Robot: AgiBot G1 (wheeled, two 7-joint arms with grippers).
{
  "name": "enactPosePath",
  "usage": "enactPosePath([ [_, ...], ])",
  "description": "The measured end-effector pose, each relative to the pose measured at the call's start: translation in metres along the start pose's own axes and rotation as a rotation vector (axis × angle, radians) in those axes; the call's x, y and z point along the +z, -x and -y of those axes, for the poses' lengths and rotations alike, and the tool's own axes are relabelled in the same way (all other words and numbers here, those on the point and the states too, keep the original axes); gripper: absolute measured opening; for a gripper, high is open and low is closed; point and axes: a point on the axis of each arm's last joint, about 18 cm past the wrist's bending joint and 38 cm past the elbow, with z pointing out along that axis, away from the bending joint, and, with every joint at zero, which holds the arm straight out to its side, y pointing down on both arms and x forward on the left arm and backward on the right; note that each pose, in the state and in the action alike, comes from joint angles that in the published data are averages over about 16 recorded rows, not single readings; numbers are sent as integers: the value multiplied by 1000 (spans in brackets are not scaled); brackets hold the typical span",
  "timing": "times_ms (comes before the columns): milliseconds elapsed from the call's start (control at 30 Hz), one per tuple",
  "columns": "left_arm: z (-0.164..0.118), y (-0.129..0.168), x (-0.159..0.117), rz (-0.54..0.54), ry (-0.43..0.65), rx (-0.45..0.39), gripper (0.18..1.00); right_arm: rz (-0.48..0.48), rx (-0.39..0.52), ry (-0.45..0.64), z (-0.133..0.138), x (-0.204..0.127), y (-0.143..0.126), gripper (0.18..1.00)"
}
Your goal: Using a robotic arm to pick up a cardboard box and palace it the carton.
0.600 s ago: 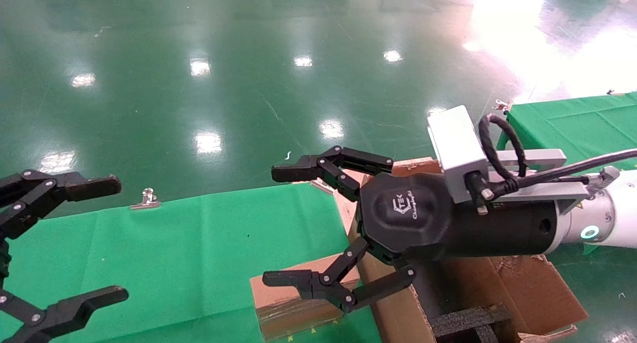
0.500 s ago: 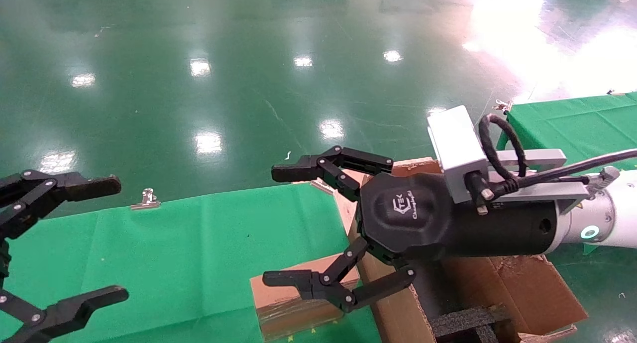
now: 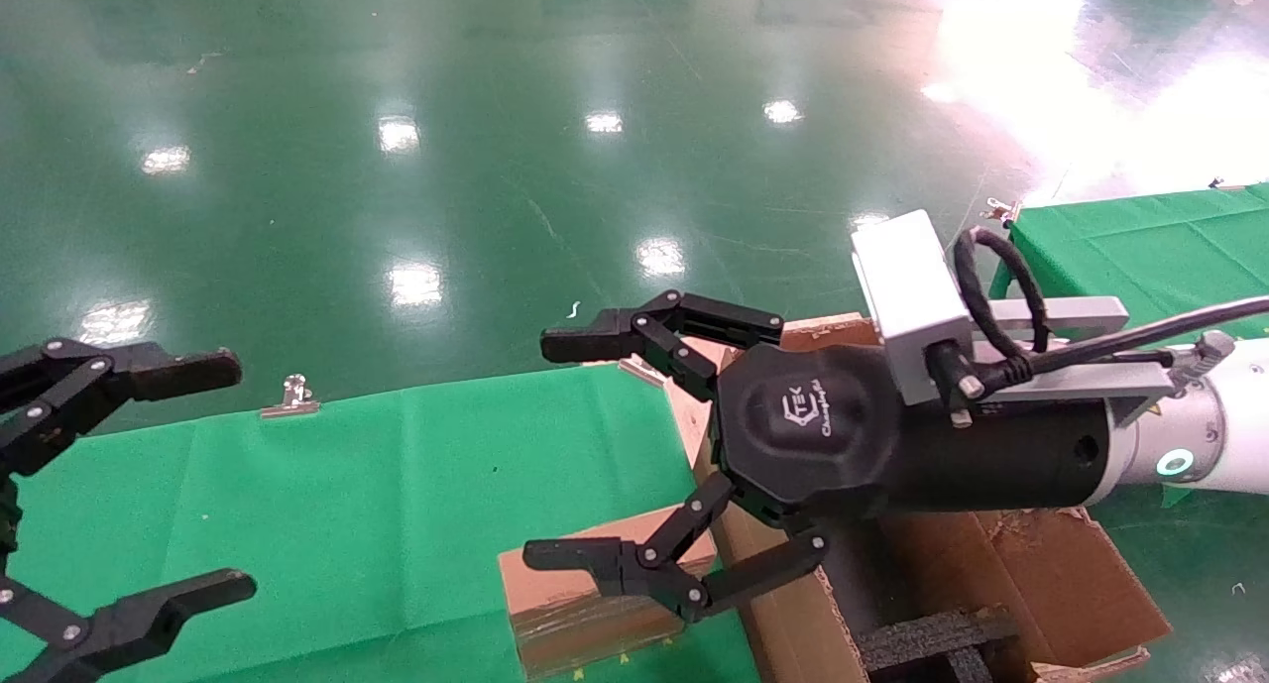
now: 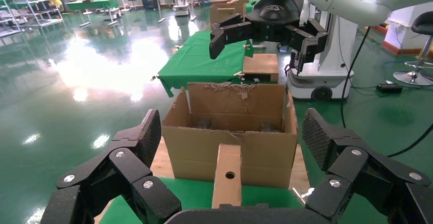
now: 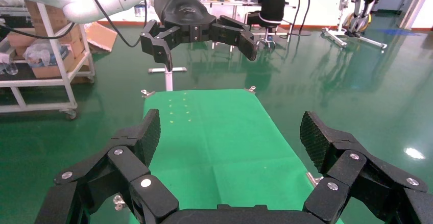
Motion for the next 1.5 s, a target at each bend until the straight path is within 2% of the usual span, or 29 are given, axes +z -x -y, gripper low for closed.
enactPosePath([
  [200,0,0,0,0,0,0,991,3,-4,21,-3,1,0,1001],
  [367,0,0,0,0,0,0,974,14,-19,94,-11,5,-1,1001],
  [567,0,0,0,0,0,0,922,43,-55,250,-29,15,-7,1001],
  [767,0,0,0,0,0,0,835,78,-114,435,-51,27,-17,1001],
  [1067,0,0,0,0,0,0,631,132,-218,648,-78,46,-34,1001],
  [1500,0,0,0,0,0,0,339,211,-349,844,-98,71,-50,1001],
])
